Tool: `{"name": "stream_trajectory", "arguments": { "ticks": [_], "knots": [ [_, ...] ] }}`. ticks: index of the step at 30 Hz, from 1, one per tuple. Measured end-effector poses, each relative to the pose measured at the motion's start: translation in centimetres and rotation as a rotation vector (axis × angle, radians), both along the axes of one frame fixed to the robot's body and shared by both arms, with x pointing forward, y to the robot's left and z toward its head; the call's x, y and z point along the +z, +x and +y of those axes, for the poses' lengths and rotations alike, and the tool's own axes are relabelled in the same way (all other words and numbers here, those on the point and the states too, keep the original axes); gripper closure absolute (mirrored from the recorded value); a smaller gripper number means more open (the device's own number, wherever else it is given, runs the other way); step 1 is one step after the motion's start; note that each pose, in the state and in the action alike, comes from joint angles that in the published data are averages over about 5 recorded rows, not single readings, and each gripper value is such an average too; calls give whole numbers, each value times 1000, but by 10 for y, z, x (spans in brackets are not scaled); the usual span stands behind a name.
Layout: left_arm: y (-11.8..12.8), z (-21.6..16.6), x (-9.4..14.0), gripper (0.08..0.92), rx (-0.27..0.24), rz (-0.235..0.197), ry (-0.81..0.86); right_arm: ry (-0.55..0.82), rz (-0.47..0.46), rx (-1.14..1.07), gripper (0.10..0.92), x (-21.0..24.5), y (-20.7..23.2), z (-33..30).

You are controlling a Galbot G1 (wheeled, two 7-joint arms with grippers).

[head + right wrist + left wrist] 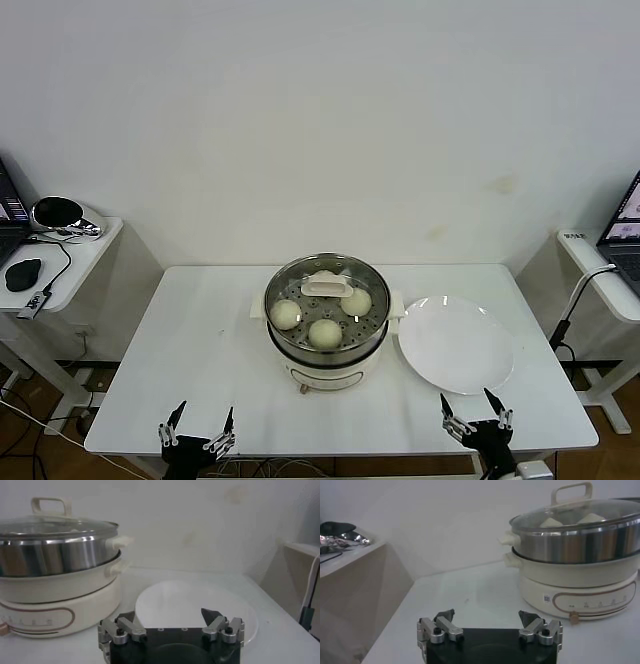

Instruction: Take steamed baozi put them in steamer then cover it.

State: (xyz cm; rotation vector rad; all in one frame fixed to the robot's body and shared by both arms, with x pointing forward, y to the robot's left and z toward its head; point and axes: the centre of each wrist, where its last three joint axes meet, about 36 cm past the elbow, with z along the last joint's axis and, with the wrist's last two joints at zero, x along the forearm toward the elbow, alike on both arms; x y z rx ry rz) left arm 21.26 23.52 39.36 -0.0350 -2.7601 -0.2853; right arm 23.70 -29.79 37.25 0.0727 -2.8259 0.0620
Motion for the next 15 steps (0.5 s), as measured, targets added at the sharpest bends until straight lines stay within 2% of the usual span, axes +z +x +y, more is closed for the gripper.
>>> {"name": "stream_trajectory", "arguments": {
  "ticks": [15],
  "knots": [
    [-1, 0, 0, 177, 1, 1, 1, -6, -4, -10, 200, -1, -1, -4]
  ]
}}
